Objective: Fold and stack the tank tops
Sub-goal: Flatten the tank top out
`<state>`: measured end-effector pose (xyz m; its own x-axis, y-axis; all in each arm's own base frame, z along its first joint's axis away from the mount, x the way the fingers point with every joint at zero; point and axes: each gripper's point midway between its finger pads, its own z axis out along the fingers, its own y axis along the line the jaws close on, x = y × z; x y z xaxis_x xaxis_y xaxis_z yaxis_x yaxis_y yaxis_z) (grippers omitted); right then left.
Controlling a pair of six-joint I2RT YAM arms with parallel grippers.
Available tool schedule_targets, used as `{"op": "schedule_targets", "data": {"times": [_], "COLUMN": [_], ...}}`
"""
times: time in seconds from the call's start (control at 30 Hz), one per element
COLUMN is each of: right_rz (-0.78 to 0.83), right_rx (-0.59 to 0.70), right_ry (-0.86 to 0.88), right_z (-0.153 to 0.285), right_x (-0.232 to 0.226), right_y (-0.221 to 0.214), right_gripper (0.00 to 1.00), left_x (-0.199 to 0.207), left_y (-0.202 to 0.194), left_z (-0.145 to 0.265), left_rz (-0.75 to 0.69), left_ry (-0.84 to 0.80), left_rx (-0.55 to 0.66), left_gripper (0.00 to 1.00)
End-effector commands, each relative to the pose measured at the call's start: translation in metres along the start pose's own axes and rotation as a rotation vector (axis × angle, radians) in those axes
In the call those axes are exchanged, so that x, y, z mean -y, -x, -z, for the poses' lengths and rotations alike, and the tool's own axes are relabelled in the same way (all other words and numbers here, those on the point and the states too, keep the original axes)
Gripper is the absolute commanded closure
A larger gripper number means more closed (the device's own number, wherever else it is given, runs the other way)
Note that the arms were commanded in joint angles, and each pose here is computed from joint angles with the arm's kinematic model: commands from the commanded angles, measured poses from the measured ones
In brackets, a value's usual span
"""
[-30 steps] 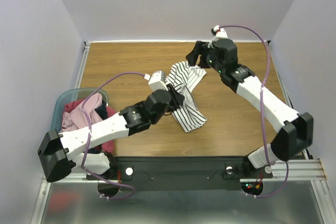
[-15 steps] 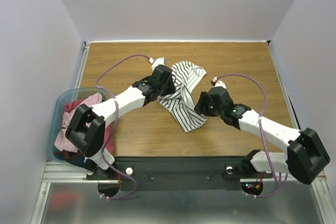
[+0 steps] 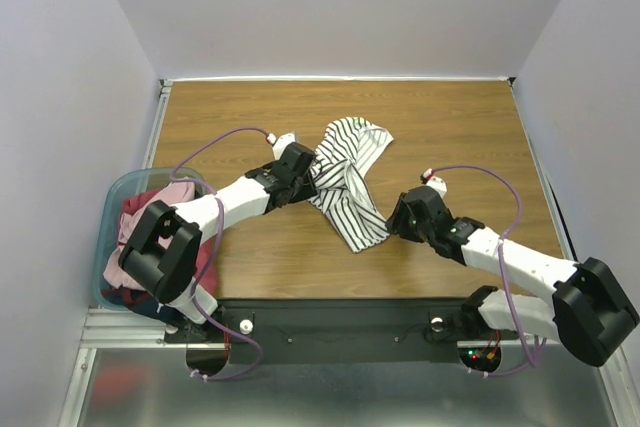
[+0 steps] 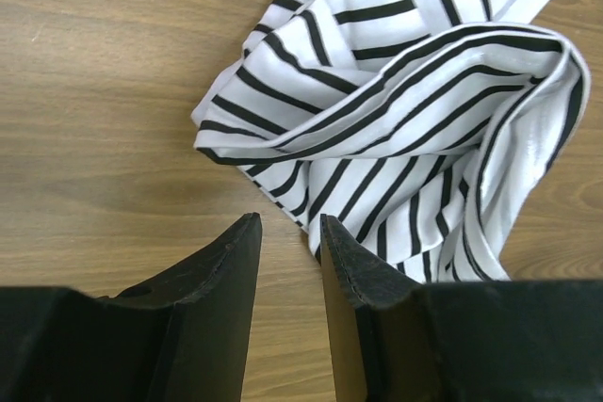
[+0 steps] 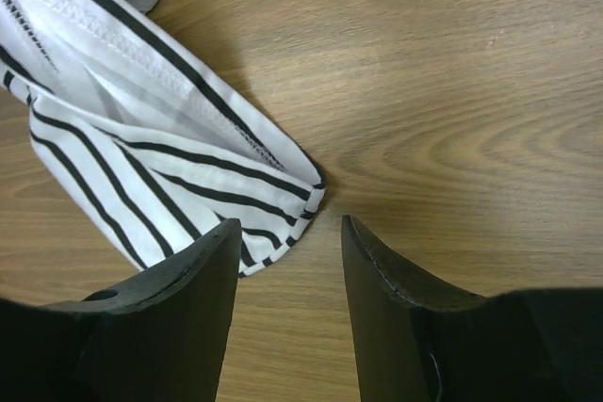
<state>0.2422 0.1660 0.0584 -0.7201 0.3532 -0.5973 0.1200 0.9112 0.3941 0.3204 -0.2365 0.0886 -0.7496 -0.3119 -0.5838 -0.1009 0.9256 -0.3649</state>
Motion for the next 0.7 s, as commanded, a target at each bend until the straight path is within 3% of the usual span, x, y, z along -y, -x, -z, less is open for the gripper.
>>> {"op": "schedule_targets", "data": {"times": [0.0, 0.4, 0.67], "right_rz": [-0.042, -0.056, -0.057], "right_rx": [0.066, 0.029, 0.016], "right_ry": [-0.027, -0.019, -0.035], "right_z": [-0.008, -0.026, -0.033], "right_x": [0.001, 0.001, 0.004], "right_y": [0.011, -0.003, -0.009], "right_gripper": [0.47, 0.48, 0.6], "left_x": [0.003, -0.016, -0.02], "left_y": [0.014, 0.013, 0.015], "left_z": [0.009, -0.004, -0.017], "left_rz": [0.042, 0.063, 0.075], "left_ry": [-0.035, -0.01, -0.002], "left_rx": [0.052, 0.038, 0.04], "left_gripper": [0.57, 0.57, 0.57]}}
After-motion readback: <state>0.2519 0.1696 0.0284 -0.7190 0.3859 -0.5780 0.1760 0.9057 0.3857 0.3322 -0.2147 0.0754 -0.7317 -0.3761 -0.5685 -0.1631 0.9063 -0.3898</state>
